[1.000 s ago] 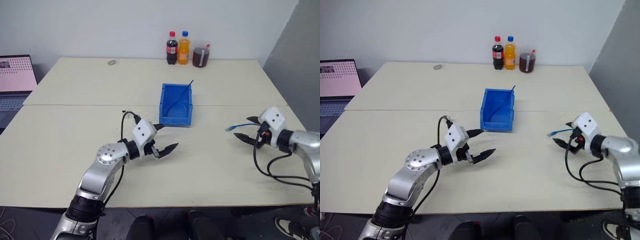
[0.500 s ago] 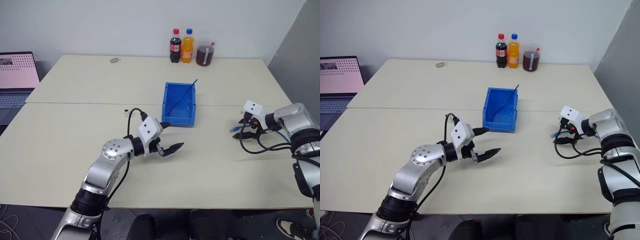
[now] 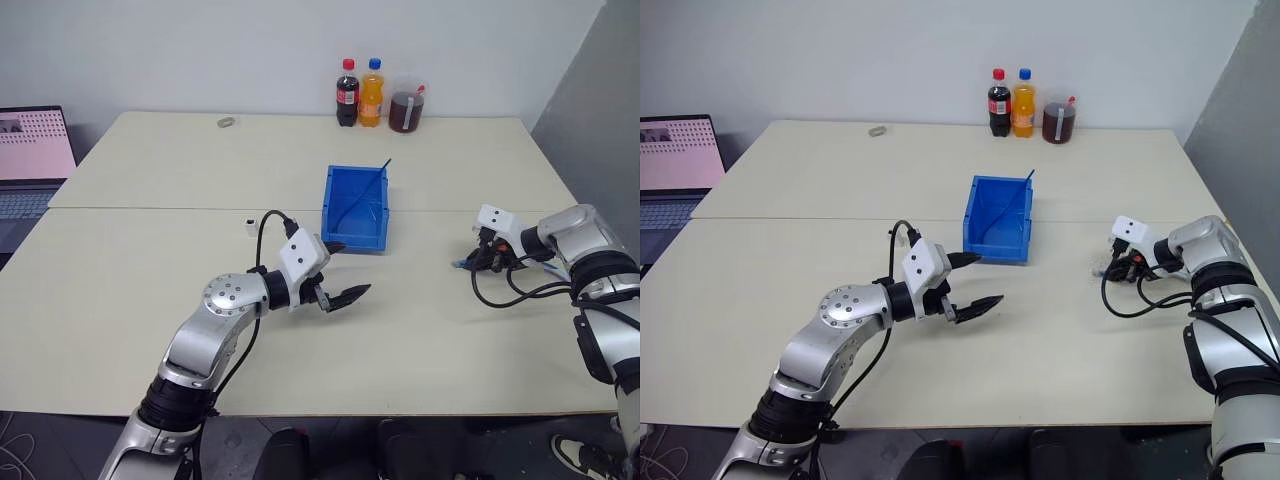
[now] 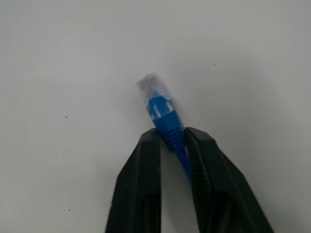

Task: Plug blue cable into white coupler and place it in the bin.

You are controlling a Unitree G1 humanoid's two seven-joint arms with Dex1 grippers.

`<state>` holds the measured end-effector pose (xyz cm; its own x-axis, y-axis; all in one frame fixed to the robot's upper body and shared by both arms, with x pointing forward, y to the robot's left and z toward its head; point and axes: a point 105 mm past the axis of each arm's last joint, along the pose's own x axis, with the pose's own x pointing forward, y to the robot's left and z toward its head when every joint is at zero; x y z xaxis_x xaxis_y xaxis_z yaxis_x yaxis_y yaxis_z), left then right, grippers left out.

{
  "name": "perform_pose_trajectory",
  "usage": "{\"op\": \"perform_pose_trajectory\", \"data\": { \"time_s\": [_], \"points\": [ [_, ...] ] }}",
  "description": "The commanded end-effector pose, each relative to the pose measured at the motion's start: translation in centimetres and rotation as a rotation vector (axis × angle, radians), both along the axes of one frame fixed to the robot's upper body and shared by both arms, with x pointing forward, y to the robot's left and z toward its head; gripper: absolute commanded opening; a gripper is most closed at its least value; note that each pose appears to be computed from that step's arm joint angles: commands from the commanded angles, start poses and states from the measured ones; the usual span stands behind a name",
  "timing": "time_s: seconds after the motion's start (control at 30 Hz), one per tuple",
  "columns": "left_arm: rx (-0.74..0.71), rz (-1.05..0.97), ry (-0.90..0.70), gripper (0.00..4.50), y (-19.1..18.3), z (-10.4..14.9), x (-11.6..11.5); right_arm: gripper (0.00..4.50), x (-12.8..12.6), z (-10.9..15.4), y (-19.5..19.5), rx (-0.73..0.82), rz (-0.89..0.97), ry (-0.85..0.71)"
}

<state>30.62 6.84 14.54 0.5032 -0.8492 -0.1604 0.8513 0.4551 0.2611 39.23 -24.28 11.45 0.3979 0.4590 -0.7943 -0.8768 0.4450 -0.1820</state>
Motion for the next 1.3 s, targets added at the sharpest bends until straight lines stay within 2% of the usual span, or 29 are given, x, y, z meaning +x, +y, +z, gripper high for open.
{"op": "perform_pose_trajectory", "data": {
  "time_s": [0.03,0.17,0.3,0.37,0.47,0.53,0.6,0.87,0.9,0.97,1.17,1.3],
  "points": [
    [0.032,0.012,-0.028,4.5,1.1,0.3,-0.6,0.04,-0.3,1.6,1.7,0.054,0.151,-0.037],
    [0.088,0.085,0.029,4.5,4.2,-1.5,-1.4,0.03,-1.8,2.7,5.3,0.065,0.422,-0.078],
    [0.158,0.172,0.092,4.5,7.8,-3.4,-2.4,0.02,-4.9,2.2,10.8,0.028,0.703,-0.143],
    [0.177,0.211,0.112,4.5,9.3,-4.0,-2.7,0.02,-6.0,1.9,13.2,0.031,0.772,-0.165],
    [0.181,0.294,0.166,4.5,12.1,-4.9,-3.1,0.02,-7.5,1.6,18.4,0.138,0.804,-0.135],
    [0.229,0.327,0.212,4.5,14.6,-6.1,-4.1,0.02,-7.9,0.8,22.6,0.17,0.828,-0.133],
    [0.252,0.347,0.227,4.5,15.9,-6.5,-4.6,0.02,-8.0,0.2,24.8,0.167,0.835,-0.135],
    [0.252,0.345,0.24,4.5,16.3,-7.2,-5.3,0.02,-8.0,-1.1,28.0,0.146,0.825,-0.149],
    [0.25,0.34,0.241,4.5,16.0,-7.2,-5.4,0.57,-8.0,-1.1,28.2,0.144,0.826,-0.153],
    [0.249,0.33,0.24,4.5,15.6,-7.1,-5.4,0.88,-8.0,-1.1,28.4,0.145,0.827,-0.166],
    [0.243,0.313,0.236,4.5,14.9,-6.9,-4.9,2.58,-8.2,-0.7,28.1,0.173,0.817,-0.139],
    [0.209,0.267,0.25,4.5,13.8,-6.3,-4.3,3.44,-8.6,0.8,26.3,0.249,0.755,-0.119]
  ]
}}
